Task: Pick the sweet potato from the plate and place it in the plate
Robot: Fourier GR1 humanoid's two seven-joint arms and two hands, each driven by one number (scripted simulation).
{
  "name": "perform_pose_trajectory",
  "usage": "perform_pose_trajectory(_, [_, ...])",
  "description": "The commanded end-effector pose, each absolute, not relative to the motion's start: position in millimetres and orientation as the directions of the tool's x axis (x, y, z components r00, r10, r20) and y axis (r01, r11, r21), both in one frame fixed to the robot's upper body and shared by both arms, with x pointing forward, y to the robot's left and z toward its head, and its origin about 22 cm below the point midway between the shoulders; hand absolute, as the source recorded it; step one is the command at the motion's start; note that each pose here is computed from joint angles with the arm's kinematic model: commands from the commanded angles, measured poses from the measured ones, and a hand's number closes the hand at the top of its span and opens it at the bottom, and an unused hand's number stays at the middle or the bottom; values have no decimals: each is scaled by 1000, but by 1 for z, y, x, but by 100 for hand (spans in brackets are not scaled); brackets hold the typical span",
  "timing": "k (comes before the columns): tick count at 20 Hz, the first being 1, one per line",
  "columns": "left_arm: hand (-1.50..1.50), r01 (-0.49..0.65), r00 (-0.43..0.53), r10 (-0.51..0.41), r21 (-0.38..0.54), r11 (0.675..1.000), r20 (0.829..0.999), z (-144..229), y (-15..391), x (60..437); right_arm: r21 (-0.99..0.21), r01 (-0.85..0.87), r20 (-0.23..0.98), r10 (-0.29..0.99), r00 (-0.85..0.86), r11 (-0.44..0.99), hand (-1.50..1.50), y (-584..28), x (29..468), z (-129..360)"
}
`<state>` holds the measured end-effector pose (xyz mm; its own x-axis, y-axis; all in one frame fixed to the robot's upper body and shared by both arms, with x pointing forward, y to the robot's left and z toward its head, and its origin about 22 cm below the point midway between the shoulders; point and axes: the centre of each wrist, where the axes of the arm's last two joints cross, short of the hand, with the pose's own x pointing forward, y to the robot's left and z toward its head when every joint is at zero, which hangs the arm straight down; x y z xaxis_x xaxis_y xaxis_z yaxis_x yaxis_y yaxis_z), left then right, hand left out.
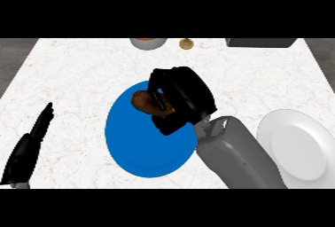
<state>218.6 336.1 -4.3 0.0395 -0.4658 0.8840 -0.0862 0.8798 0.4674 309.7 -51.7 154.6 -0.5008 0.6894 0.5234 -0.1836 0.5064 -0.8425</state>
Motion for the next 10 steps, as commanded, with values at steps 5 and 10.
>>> perform_pose_trajectory(5, [0, -90, 25, -468, 468, 879, 884, 4, 332, 235, -837, -299, 547, 697, -464, 458, 150, -10, 323, 97])
perform_pose_trajectory(10, [0, -68, 24, -469, 470, 880, 883, -12, 341, 218, -724, -311, 688, 680, -255, 616, -150, -19, 318, 59])
